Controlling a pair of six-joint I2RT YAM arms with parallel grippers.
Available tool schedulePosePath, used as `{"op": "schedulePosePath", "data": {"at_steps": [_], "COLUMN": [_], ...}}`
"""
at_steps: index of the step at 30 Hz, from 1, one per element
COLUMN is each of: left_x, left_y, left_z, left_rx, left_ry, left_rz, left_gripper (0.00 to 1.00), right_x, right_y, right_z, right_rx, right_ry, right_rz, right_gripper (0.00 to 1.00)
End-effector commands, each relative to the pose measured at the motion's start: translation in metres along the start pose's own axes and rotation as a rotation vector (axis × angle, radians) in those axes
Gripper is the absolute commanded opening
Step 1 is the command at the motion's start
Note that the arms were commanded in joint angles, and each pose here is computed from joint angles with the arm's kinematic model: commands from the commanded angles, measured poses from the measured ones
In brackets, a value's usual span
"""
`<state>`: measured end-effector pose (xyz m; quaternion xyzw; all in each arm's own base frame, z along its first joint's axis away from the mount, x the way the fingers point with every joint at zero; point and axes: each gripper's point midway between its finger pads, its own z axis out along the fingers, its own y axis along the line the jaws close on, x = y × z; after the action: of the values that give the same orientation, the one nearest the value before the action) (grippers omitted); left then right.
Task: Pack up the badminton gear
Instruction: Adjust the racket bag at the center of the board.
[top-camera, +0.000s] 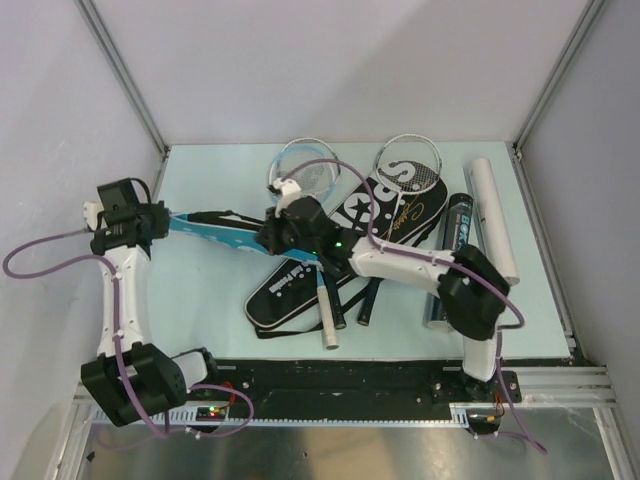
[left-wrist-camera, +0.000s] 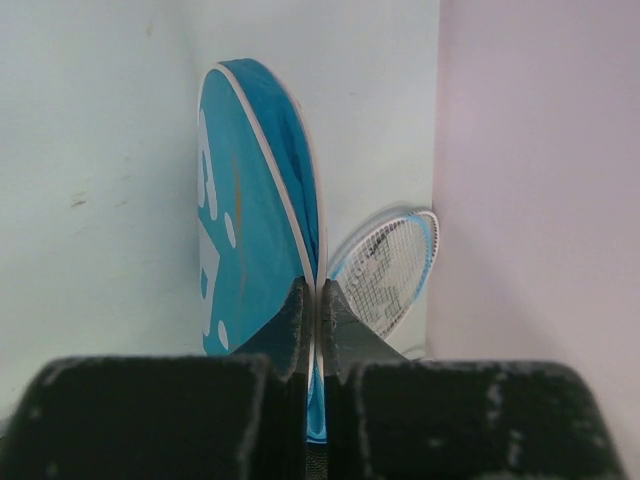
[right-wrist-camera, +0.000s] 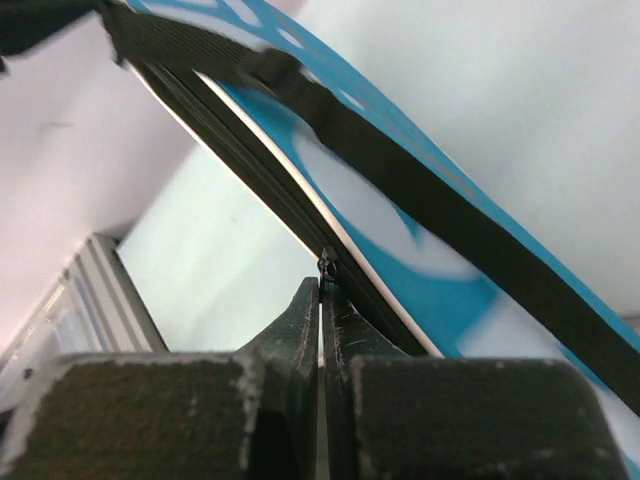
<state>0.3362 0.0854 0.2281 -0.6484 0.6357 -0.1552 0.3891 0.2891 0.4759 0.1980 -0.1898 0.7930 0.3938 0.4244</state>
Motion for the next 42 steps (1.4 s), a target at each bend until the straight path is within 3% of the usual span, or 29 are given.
{"op": "schedulePosePath", "data": {"at_steps": [1,5,10,18,21,25,28,36,42], "left_x": [0.022,0.032,0.027,0.029,0.022,0.009,0.002,-0.011,-0.01], "left_y": [-0.014,-0.014,-0.011,-0.014,-0.015,-0.018,-0.016,-0.019,-0.016], "left_z": [-0.018,-0.022,-0.026,-0.032,-0.032,-0.035,-0.036,-0.046,-0.05], "left_rx": [0.083,0.096,0.103,0.124,0.129,0.141,0.143,0.174,0.194], "left_ry": [0.123,0.176,0.153,0.181,0.148,0.094,0.061,0.004,-0.001], "left_rz": [-0.034,-0.051,-0.059,-0.062,-0.054,-0.012,0.02,0.143,0.255], "left_gripper": [0.0,0.0,0.0,0.0,0.0,0.0,0.0,0.0,0.0], "right_x": [-0.059,-0.069,-0.067,-0.068,-0.069,-0.071,-0.077,-0.088,-0.088], "right_y": [0.058,0.078,0.086,0.102,0.1,0.073,0.061,-0.014,-0.095], "right_z": [0.028,0.051,0.075,0.085,0.077,0.046,0.007,-0.068,-0.08], "right_rx": [-0.176,-0.225,-0.27,-0.427,-0.413,-0.324,-0.314,-0.052,0.187], "right_ry": [-0.151,-0.186,-0.205,-0.251,-0.202,-0.116,-0.078,-0.007,-0.002], "right_rz": [-0.026,-0.07,-0.068,-0.089,-0.088,-0.036,-0.004,0.09,0.128], "right_gripper": [0.0,0.0,0.0,0.0,0.09,0.42,0.55,0.56,0.54]}}
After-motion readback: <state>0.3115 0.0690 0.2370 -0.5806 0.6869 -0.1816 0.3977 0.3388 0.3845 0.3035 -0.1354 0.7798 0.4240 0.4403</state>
